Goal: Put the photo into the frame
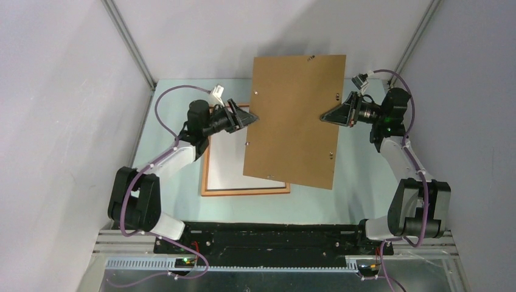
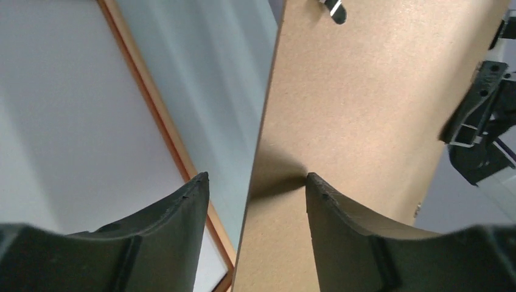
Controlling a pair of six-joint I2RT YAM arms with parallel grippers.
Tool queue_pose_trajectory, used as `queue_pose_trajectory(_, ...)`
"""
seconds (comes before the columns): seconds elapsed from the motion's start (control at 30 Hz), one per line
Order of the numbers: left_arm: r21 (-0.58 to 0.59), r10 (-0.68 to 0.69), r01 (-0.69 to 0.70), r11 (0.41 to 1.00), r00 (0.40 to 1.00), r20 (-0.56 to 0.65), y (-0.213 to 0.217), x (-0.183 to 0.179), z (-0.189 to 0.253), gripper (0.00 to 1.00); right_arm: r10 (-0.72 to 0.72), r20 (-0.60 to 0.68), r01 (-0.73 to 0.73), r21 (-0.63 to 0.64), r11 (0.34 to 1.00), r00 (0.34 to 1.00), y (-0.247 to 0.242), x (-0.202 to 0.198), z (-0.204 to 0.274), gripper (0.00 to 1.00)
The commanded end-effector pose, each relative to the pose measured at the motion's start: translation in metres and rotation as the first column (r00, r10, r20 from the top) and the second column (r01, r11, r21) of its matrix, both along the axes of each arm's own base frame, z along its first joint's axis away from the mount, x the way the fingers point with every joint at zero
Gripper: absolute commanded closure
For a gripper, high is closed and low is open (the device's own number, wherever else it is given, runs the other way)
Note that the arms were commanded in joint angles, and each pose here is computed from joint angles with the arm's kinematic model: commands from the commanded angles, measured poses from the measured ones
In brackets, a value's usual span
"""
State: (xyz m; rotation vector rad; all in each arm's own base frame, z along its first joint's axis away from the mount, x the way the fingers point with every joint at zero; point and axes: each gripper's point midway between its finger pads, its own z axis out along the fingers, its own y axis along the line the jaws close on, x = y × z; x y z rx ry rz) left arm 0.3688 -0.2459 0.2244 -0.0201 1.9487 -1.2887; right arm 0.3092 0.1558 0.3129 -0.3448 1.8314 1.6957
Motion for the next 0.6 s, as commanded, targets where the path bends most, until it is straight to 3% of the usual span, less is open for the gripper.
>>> queue_pose_trajectory(0.0,0.118,0.113,-0.111,0.987,0.994,-0.004,0.022,0.018,-0.025,0.35,0.099,0.1,-0.098,-0.014,0.995,0.99,0.004,-0.022,0.026,1.0)
queue_pose_trajectory(0.2,0.118,0.128,-0.129,0.985,0.992,0.023,0.03,0.019,-0.013,0.06,0.073,0.076,-0.072,-0.02,0.997,0.994,0.001,-0.013,0.011,1.0)
queue_pose_trajectory(0.27,0.122,0.127,-0.132,0.984,0.991,0.047,0.032,0.017,-0.005,0.01,0.067,0.066,-0.065,-0.021,0.998,0.996,0.0,-0.009,0.006,1.0)
queue_pose_trajectory(0.57,0.266,-0.014,-0.015,0.964,0.994,0.11,0.037,-0.01,-0.005,0.0,0.058,0.051,-0.057,-0.005,0.998,0.997,-0.003,0.004,0.003,1.0)
